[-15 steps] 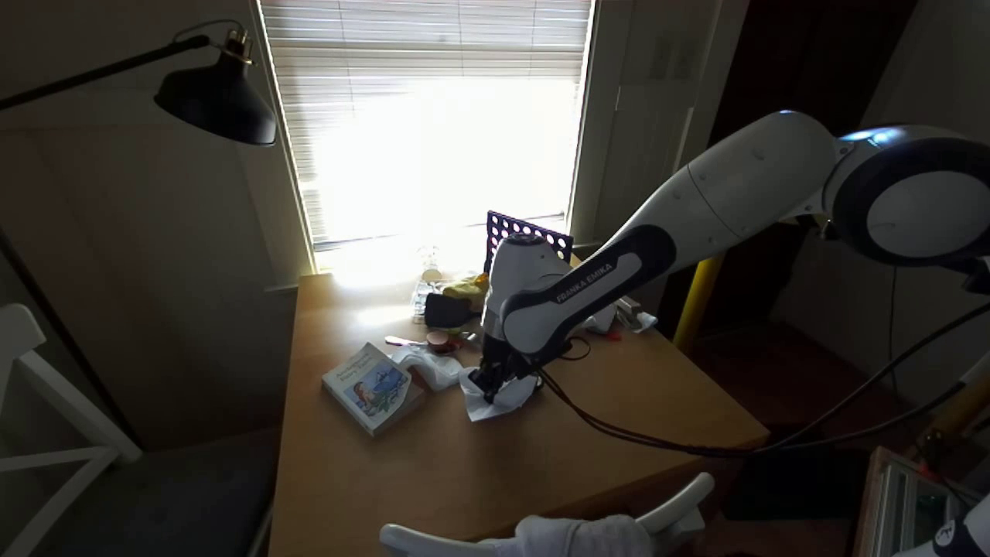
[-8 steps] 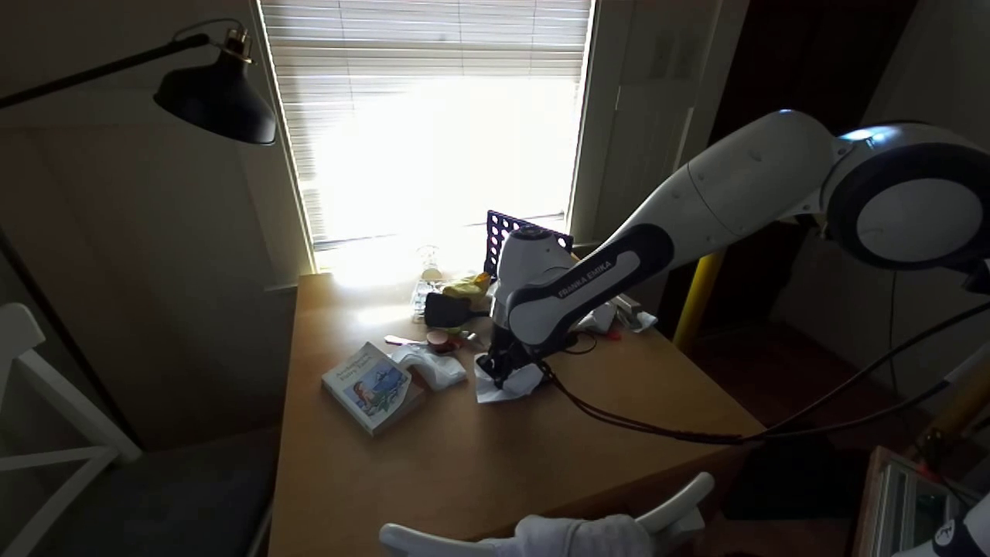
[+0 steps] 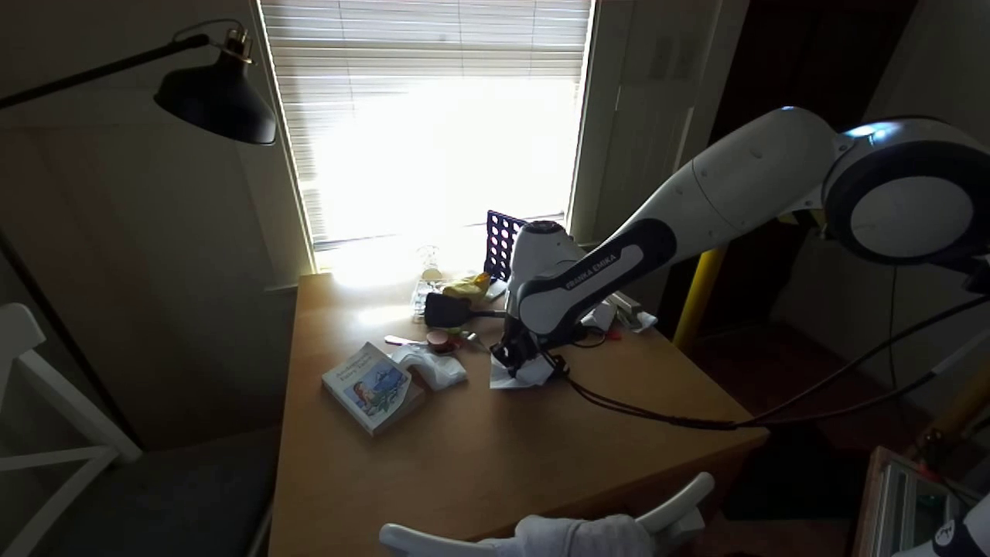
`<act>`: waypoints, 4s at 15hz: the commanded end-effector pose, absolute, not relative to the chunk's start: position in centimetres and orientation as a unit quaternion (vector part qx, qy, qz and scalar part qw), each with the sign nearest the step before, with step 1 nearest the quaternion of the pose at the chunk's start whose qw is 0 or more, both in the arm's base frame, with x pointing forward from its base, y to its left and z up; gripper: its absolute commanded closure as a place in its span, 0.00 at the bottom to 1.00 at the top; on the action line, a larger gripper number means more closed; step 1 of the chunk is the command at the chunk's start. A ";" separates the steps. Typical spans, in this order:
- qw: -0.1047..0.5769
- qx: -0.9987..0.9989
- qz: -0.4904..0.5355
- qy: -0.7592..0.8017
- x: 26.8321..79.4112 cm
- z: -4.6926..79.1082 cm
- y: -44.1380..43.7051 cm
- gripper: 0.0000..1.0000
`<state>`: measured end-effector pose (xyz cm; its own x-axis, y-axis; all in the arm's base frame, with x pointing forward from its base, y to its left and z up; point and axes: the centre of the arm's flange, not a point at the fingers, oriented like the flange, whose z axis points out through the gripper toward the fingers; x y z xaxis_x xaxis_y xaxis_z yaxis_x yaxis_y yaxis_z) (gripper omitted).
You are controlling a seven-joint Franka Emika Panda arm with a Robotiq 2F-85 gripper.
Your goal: Use the paper towel to wipe the remote
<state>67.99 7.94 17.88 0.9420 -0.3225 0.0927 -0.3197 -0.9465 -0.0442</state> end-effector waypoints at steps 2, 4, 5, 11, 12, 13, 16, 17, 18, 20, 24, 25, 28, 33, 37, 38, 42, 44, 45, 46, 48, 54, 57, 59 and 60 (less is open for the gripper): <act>0.044 -0.982 -0.029 0.181 66.6 17.5 5.4 0.99; 0.046 -0.980 -0.029 0.193 66.4 17.4 4.2 0.99; 0.032 -0.978 -0.042 0.200 66.4 17.3 3.6 0.99; 0.086 -0.979 -0.024 0.181 65.7 17.8 2.3 0.99; 0.100 -0.979 -0.024 0.175 65.5 17.9 2.2 0.99; 0.101 -0.979 -0.025 0.173 65.4 17.8 1.9 0.99; 0.128 -0.975 -0.031 0.176 65.3 18.1 1.0 0.99; 0.133 -0.974 -0.035 0.177 65.3 18.2 0.8 0.99; 0.131 -0.974 -0.037 0.180 65.3 18.2 0.5 0.99; 0.118 -0.974 -0.049 0.185 65.3 18.4 -0.3 0.99; 0.074 -0.976 -0.054 0.197 65.3 18.1 -1.9 0.99; 0.063 -0.976 -0.047 0.201 65.1 17.8 -2.3 0.99; 0.035 -0.976 -0.039 0.210 64.8 17.6 -3.1 0.99; -0.005 -0.971 -0.056 0.231 64.6 18.9 -4.1 0.99; 0.061 -0.975 -0.089 0.196 65.3 21.7 -0.9 0.99; 0.069 -0.976 -0.101 0.178 65.5 22.1 0.7 0.99; 0.082 -0.980 -0.129 0.125 67.2 22.2 7.1 0.99; 0.081 -0.978 -0.143 0.126 68.9 22.0 8.5 0.99; 0.084 -0.978 -0.140 0.133 69.9 21.8 9.0 0.94; 0.078 -0.974 -0.159 0.144 70.7 21.8 9.2 0.70; 0.084 -0.962 -0.203 0.162 71.2 22.7 9.2 0.67; 0.067 -0.949 -0.264 0.159 70.8 23.2 8.3 0.26; 0.061 -0.965 -0.200 0.160 68.2 24.8 8.8 0.04; 0.073 -0.977 -0.139 0.146 64.8 27.9 9.5 0.00; 0.076 -0.981 -0.114 0.138 63.7 29.0 9.7 0.00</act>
<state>68.74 8.72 23.64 0.8881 -0.3090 0.3403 -0.2605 -0.9483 -0.1811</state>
